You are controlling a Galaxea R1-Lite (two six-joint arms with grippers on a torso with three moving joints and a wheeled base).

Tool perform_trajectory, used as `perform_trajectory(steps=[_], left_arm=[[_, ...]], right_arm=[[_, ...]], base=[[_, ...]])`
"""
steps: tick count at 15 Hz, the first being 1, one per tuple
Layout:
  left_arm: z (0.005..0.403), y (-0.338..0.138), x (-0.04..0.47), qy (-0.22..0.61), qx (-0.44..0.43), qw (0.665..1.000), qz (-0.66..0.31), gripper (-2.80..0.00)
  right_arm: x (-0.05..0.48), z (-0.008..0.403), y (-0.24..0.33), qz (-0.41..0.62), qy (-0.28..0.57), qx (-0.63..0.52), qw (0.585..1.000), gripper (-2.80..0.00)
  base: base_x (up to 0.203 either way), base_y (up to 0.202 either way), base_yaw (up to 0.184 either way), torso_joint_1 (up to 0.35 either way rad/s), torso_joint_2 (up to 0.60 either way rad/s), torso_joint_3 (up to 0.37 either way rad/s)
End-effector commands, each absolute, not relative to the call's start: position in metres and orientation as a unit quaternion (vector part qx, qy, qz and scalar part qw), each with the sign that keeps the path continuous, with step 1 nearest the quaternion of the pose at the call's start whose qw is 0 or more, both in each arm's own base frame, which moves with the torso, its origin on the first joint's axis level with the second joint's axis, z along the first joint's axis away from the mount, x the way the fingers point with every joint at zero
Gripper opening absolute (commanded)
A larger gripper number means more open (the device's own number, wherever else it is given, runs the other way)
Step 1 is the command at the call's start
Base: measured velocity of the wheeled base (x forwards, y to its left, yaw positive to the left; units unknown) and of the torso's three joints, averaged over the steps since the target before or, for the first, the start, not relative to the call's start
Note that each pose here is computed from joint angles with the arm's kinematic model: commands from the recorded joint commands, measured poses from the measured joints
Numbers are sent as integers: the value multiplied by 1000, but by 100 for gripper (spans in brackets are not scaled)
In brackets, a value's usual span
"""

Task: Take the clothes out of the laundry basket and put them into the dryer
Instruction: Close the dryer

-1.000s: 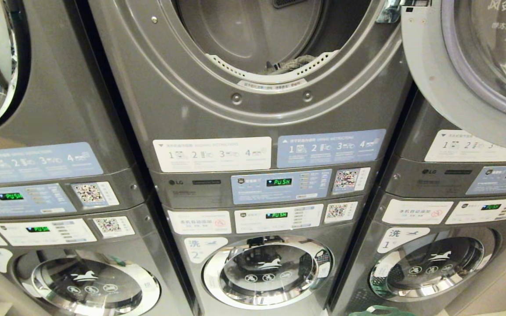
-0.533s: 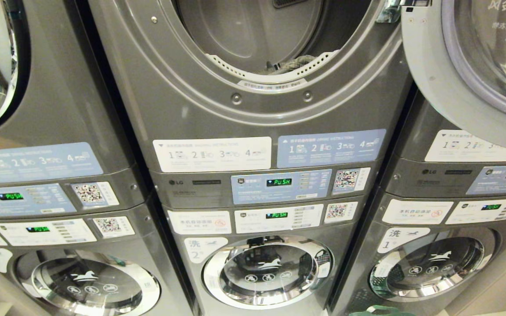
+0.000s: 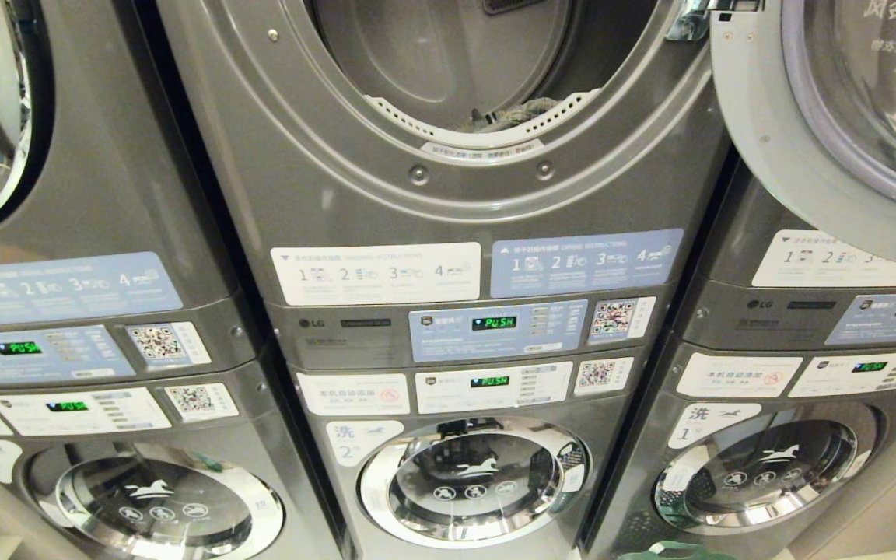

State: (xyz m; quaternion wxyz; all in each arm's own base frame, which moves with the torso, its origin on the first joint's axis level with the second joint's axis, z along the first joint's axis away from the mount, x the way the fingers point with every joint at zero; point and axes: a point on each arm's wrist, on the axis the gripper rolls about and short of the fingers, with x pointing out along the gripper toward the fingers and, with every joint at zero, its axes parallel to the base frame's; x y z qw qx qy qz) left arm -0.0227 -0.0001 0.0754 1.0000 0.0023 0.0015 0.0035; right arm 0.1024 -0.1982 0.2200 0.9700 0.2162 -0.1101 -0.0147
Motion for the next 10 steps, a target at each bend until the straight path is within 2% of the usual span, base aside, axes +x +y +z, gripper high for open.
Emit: perform_trajectory(steps=[1,10], left_arm=[[75,0,-23,2,2,1000,4,-280],[75,0,-23,2,3,1000,4,-280]], right_arm=[[101,225,-194,-9,-114,205,972,-280],[92,226,-173,-8,-116,200,973,-280]], base=[[0,0,0,0,0,0],[0,0,0,0,0,0]])
